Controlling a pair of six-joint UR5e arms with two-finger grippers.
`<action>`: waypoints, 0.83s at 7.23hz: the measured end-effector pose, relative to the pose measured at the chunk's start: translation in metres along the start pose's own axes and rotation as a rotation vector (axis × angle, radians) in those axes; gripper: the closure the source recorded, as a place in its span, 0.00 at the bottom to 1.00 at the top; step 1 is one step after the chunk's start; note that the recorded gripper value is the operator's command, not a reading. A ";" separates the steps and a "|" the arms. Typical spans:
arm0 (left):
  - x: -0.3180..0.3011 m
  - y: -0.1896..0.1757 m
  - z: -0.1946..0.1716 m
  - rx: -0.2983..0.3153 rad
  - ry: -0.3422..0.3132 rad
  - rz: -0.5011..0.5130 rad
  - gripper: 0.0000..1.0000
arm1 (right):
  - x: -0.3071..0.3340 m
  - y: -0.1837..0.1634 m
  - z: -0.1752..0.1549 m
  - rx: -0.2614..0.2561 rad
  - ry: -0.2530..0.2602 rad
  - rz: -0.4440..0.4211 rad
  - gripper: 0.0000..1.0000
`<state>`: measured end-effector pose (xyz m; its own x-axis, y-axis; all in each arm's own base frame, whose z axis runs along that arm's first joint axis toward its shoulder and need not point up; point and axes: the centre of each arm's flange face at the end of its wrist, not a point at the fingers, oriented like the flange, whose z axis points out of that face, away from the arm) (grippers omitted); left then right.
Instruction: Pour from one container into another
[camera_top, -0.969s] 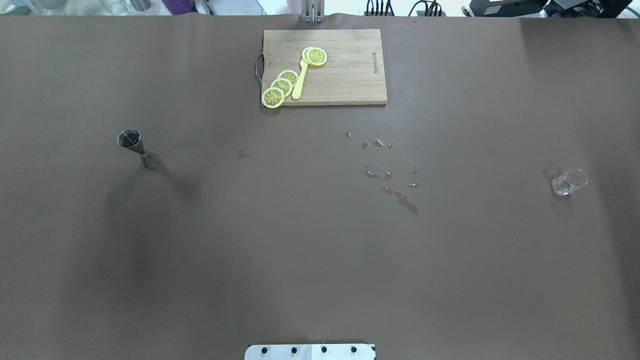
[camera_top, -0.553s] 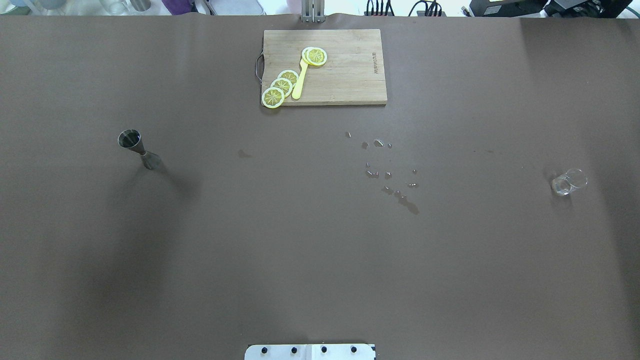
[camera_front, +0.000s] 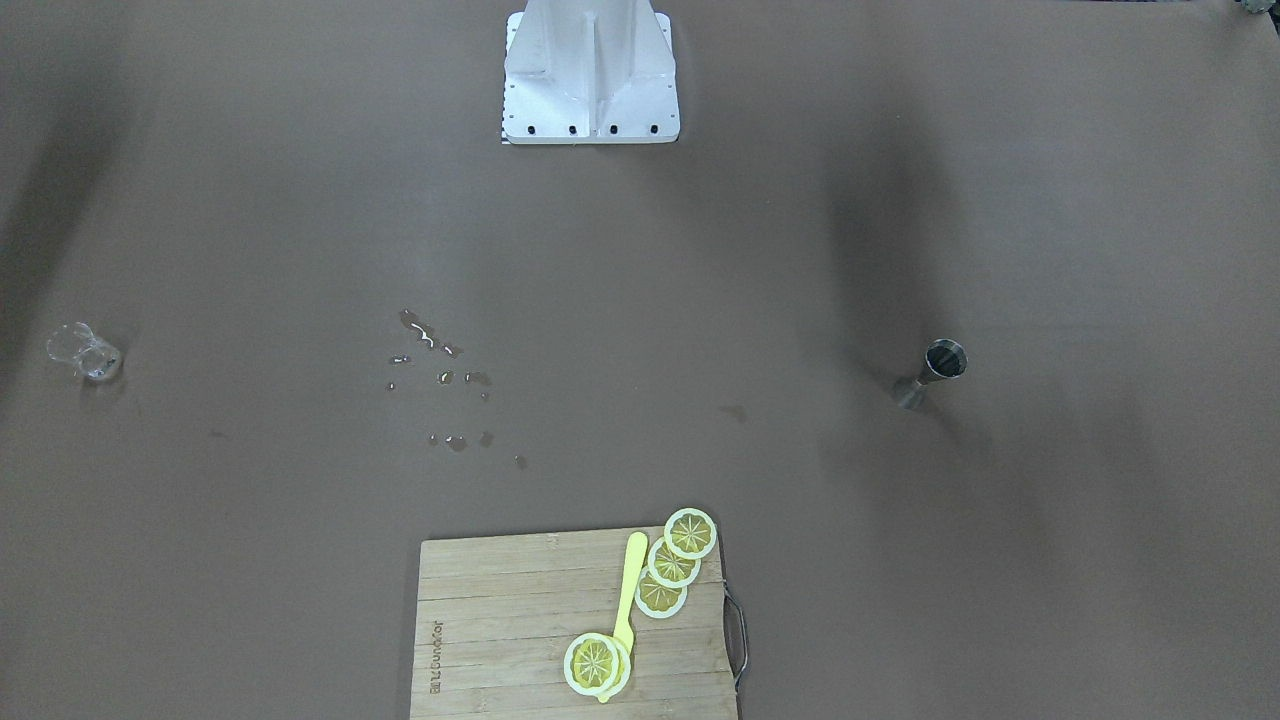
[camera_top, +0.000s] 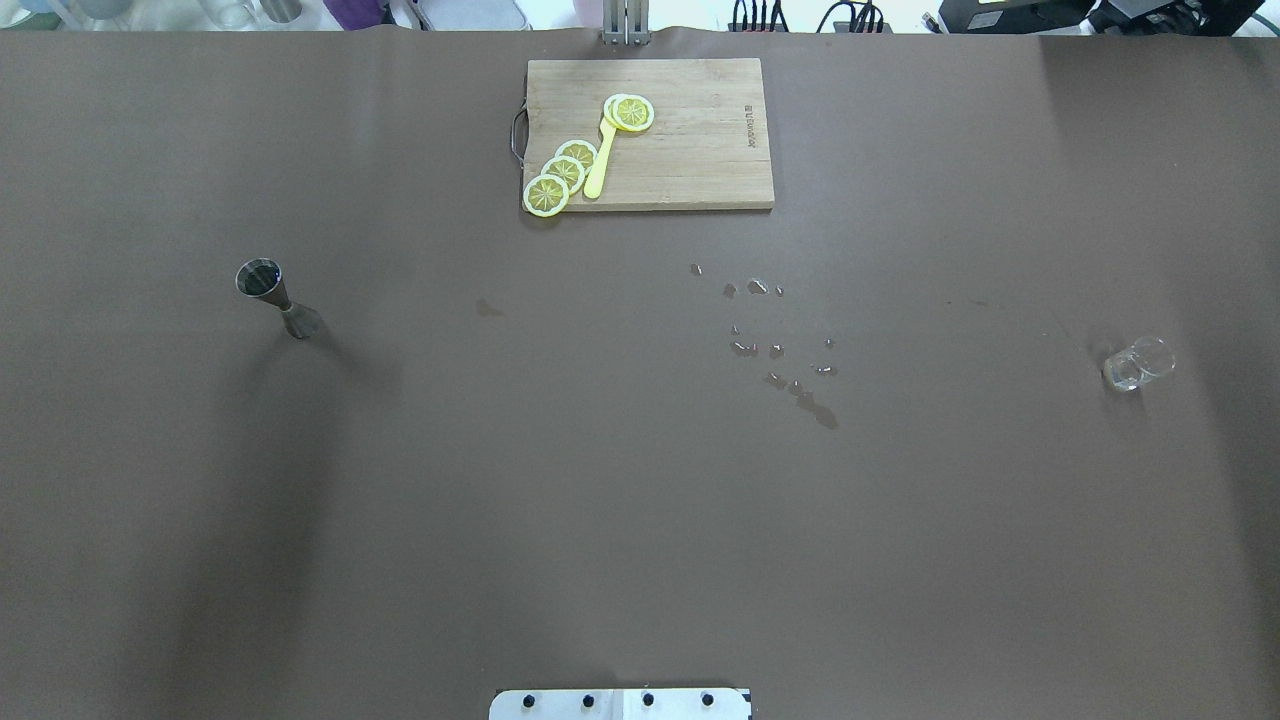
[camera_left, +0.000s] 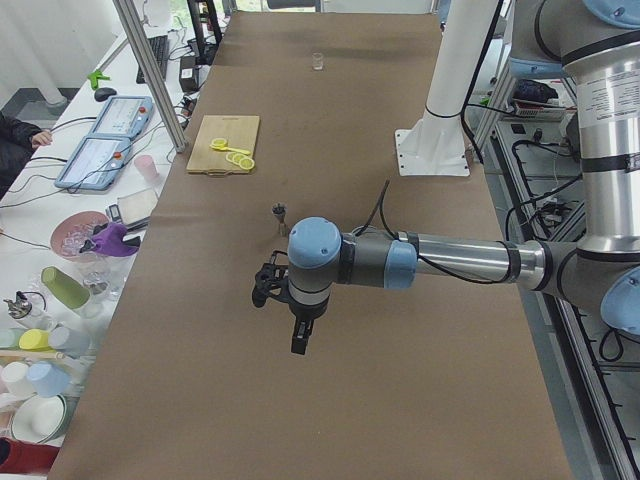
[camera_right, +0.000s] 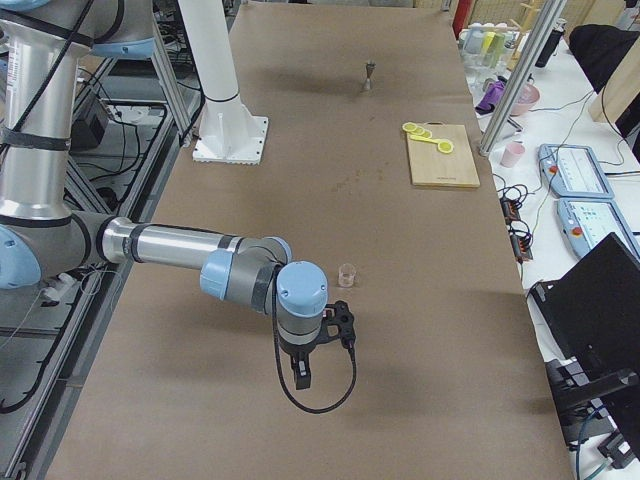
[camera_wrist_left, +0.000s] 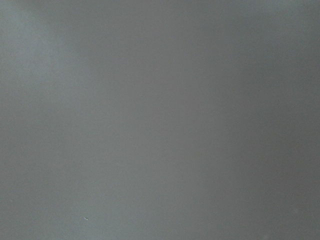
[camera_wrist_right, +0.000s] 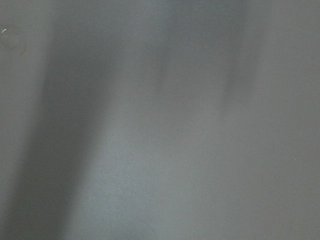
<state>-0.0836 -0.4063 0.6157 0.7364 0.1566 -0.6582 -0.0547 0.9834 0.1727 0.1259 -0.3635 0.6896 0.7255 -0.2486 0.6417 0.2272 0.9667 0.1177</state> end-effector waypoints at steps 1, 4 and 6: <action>-0.005 0.003 0.006 -0.012 0.005 -0.013 0.02 | 0.000 0.000 0.000 0.001 0.001 -0.002 0.00; -0.009 0.001 0.010 -0.012 0.008 -0.018 0.02 | 0.000 0.000 0.000 0.000 0.002 -0.002 0.00; -0.011 0.000 0.012 -0.002 0.007 -0.009 0.02 | 0.000 0.000 0.000 0.001 0.003 -0.003 0.00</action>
<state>-0.0837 -0.4089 0.6318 0.7322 0.1482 -0.6648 -0.0491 0.9850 0.1654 0.1261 -0.3637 0.6895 0.7264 -0.2519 0.6394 0.2290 0.9660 0.1204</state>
